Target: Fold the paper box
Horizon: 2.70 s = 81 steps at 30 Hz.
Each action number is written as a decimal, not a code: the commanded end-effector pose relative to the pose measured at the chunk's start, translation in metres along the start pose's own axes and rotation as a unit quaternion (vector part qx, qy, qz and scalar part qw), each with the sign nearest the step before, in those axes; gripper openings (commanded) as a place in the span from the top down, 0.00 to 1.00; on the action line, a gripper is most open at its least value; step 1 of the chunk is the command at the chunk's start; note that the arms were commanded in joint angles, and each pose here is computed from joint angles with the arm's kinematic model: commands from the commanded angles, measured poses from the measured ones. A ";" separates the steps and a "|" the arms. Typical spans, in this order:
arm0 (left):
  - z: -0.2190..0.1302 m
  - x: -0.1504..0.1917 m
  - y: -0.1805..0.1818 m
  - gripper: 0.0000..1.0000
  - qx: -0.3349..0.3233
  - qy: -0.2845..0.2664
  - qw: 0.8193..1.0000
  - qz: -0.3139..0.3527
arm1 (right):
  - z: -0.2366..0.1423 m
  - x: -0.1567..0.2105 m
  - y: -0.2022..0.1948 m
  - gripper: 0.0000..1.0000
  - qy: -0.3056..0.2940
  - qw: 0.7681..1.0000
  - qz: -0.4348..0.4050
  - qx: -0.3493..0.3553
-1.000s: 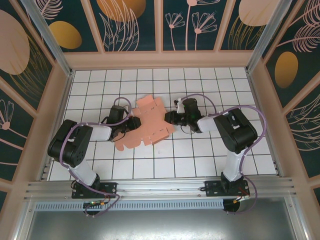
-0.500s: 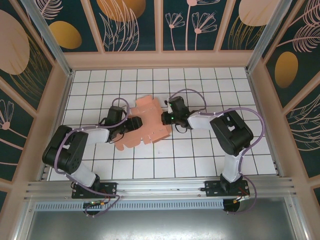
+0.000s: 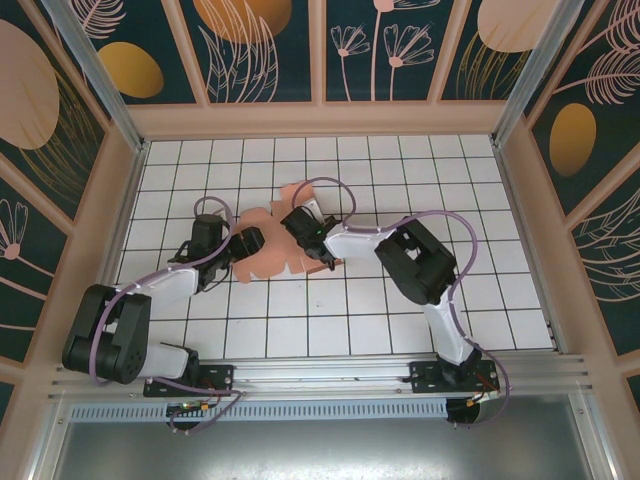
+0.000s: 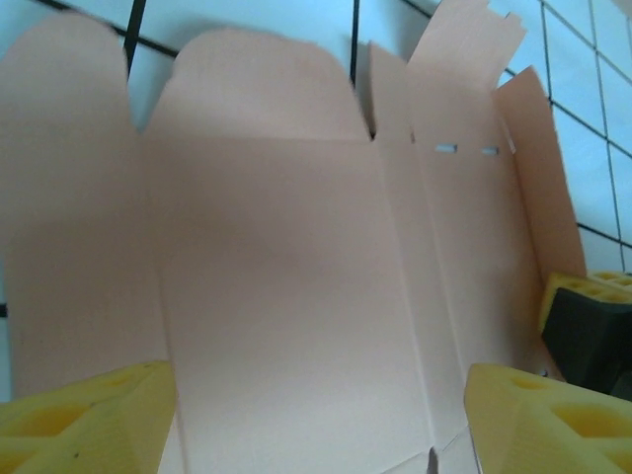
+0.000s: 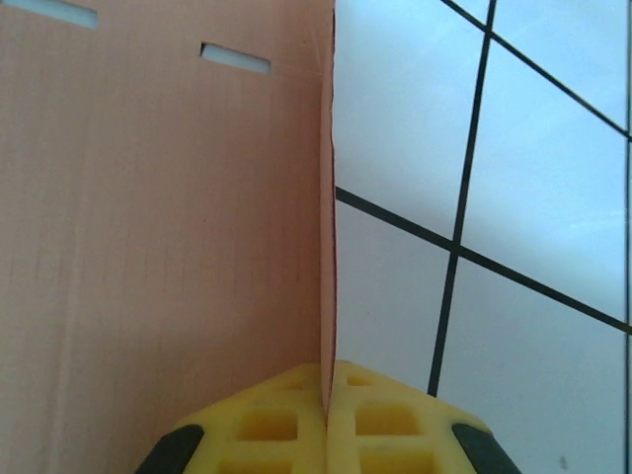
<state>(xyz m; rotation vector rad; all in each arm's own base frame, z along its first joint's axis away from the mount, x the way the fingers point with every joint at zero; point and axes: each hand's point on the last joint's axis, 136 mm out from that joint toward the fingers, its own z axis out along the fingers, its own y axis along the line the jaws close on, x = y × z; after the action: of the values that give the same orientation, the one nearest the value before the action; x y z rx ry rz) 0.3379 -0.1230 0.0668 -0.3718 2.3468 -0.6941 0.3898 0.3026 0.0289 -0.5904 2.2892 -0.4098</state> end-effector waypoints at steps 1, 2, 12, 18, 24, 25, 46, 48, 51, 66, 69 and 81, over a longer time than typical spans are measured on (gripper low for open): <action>0.000 0.008 0.006 0.23 -0.009 0.012 1.000 0.003 | 0.009 0.030 -0.015 1.00 0.046 0.996 -0.060 0.042; 0.000 0.008 0.007 0.23 -0.009 0.012 1.000 0.005 | 0.007 0.028 -0.013 1.00 0.040 0.998 -0.051 0.020; 0.002 0.011 -0.004 0.23 0.022 0.024 0.999 0.017 | -0.036 -0.012 -0.005 0.62 -0.023 0.944 0.163 -0.284; 0.001 0.010 -0.009 0.22 0.034 0.025 0.999 0.021 | -0.051 -0.032 -0.008 0.35 -0.054 0.912 0.217 -0.345; 0.016 0.028 -0.009 0.23 0.062 0.059 0.996 -0.005 | -0.042 -0.032 -0.012 0.32 -0.047 0.883 0.280 -0.373; 0.020 0.033 -0.008 0.23 0.065 0.067 0.996 -0.011 | -0.041 -0.032 -0.011 0.32 -0.046 0.881 0.284 -0.376; 0.028 0.043 0.004 0.23 0.047 0.081 0.995 -0.012 | -0.018 -0.008 -0.040 0.33 -0.042 0.916 0.268 -0.294; 0.028 0.042 0.004 0.23 0.046 0.081 0.996 -0.010 | -0.016 -0.006 -0.034 0.32 -0.036 0.916 0.261 -0.303; 0.028 0.042 0.005 0.23 0.044 0.081 0.996 -0.010 | -0.013 -0.003 -0.024 0.35 -0.026 0.913 0.255 -0.317; 0.025 0.037 -0.003 0.23 0.060 0.072 0.996 -0.008 | 0.003 0.011 -0.031 1.00 0.002 0.983 0.124 -0.134; 0.019 0.028 -0.007 0.23 0.064 0.051 0.997 -0.003 | 0.005 0.010 -0.029 1.00 0.004 0.996 0.067 -0.062; 0.017 0.027 -0.009 0.22 0.064 0.050 0.997 -0.002 | -0.012 -0.019 0.001 1.00 -0.019 0.973 0.133 -0.186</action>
<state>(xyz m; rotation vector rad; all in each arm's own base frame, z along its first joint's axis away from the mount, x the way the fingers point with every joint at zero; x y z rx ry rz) 0.3328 -0.1501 0.0471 -0.2822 2.3757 -0.8856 0.3963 0.3177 0.0377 -0.5413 2.3221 -0.1022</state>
